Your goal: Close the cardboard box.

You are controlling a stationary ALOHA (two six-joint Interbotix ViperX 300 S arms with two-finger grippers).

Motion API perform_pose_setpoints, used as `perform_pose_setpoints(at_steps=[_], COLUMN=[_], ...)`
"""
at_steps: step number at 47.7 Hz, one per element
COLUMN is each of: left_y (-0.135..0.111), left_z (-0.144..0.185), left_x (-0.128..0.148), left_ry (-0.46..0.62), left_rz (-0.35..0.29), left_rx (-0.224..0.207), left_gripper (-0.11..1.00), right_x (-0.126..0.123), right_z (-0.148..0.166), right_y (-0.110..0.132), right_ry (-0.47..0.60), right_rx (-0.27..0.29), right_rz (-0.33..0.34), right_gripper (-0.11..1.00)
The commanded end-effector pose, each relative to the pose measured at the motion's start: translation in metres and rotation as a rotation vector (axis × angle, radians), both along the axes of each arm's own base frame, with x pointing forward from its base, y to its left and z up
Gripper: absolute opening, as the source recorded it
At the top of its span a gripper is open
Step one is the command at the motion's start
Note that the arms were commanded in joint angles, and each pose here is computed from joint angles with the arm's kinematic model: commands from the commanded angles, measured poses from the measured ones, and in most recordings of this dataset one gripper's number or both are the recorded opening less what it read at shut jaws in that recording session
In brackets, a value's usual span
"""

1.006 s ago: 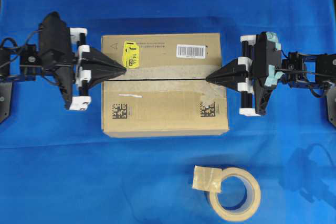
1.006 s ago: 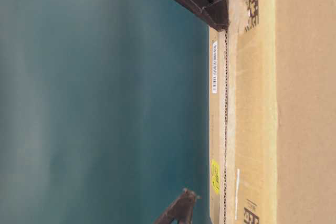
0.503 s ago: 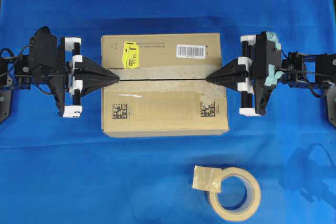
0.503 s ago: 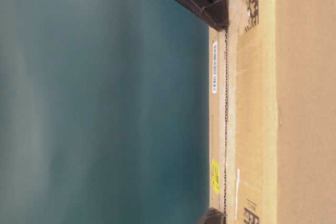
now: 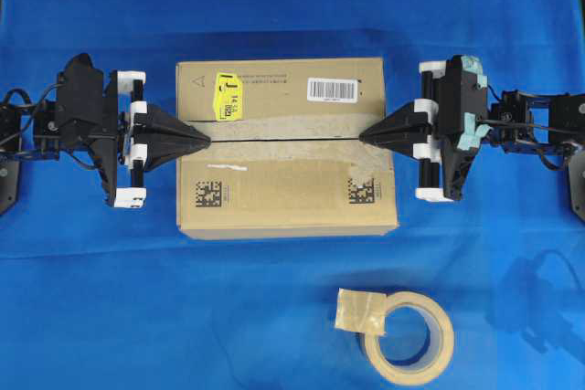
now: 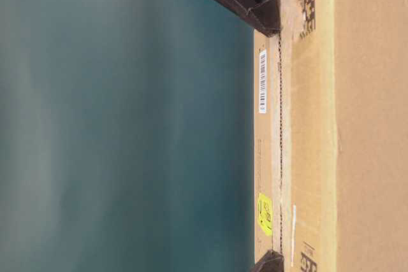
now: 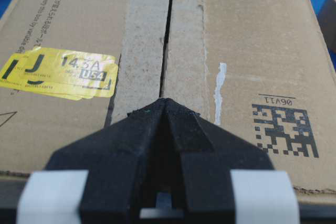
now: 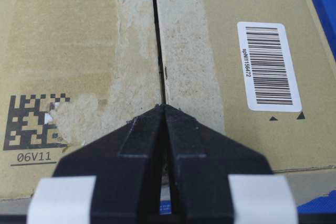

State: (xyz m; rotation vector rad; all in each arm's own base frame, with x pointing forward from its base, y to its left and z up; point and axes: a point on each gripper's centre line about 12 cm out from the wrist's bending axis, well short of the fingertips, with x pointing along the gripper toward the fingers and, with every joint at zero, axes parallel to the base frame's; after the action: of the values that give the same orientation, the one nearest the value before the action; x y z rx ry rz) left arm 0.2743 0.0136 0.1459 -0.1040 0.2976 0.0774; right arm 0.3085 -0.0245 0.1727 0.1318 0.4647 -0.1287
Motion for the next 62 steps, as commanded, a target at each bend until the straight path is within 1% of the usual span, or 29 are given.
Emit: perform_pose_setpoints(at_steps=[1, 62], left_y=[-0.0006, -0.0001], left_z=[0.0018, 0.0018], left_x=[0.0024, 0.0038], left_ry=[-0.009, -0.01], left_rz=[-0.002, 0.003], left_rx=[0.0, -0.011], left_gripper=[0.0, 0.0], right_x=[0.0017, 0.0016], right_z=[0.0044, 0.0049], right_y=[-0.0013, -0.0014], right_ry=[-0.02, -0.022], right_rx=[0.001, 0.002], right_rz=[-0.007, -0.008], right_gripper=[0.0, 0.0])
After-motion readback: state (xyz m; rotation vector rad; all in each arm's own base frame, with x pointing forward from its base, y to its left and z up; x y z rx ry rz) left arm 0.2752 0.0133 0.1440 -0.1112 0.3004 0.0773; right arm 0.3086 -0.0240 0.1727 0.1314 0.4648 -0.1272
